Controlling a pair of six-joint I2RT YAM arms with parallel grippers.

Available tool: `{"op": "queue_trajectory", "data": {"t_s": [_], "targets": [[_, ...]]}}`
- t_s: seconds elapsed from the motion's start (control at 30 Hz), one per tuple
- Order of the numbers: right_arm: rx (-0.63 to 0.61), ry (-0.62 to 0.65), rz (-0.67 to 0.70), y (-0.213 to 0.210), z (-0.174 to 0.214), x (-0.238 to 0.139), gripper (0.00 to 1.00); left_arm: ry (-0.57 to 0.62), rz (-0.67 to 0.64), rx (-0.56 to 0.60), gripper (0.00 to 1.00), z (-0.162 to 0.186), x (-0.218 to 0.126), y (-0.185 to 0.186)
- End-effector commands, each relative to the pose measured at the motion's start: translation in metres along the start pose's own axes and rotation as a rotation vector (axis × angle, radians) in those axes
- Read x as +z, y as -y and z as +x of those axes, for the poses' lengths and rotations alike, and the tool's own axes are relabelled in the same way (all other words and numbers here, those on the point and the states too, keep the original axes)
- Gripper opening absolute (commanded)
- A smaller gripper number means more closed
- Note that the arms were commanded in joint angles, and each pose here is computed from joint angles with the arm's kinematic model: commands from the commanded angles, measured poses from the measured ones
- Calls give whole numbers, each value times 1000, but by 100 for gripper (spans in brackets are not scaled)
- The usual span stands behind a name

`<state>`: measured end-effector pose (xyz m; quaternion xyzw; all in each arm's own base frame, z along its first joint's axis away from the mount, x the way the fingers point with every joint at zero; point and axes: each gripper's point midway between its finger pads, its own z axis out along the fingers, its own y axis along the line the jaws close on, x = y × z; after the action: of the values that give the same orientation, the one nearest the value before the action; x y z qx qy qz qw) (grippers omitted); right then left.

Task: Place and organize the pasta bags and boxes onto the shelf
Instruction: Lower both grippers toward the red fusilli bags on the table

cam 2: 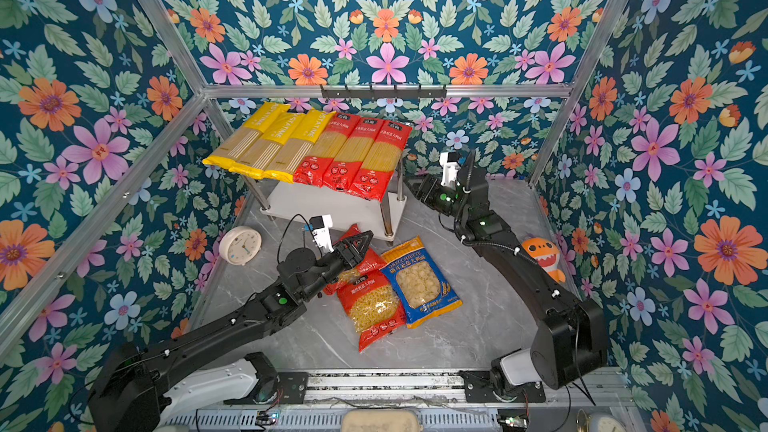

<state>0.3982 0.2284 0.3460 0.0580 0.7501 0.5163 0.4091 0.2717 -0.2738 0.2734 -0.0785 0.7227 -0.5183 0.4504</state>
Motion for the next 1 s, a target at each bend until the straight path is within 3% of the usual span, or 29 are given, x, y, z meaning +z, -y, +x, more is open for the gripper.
{"op": "queue_trajectory", "data": {"t_s": [0.0, 0.23, 0.57, 0.8, 0.97], "targets": [[18, -1, 28, 17, 15, -8, 51, -9, -69, 45, 55, 7, -3, -18], [103, -85, 124, 64, 85, -27, 50, -33, -219, 96, 57, 21, -21, -62], [-20, -248, 303, 78, 217, -30, 50, -68, -464, 277, 62, 22, -60, -114], [-69, -344, 320, 60, 281, 2, 50, -48, -508, 259, 65, 18, -82, -139], [-16, -301, 378, 66, 302, 33, 51, -54, -538, 187, 67, 17, -91, -161]]}}
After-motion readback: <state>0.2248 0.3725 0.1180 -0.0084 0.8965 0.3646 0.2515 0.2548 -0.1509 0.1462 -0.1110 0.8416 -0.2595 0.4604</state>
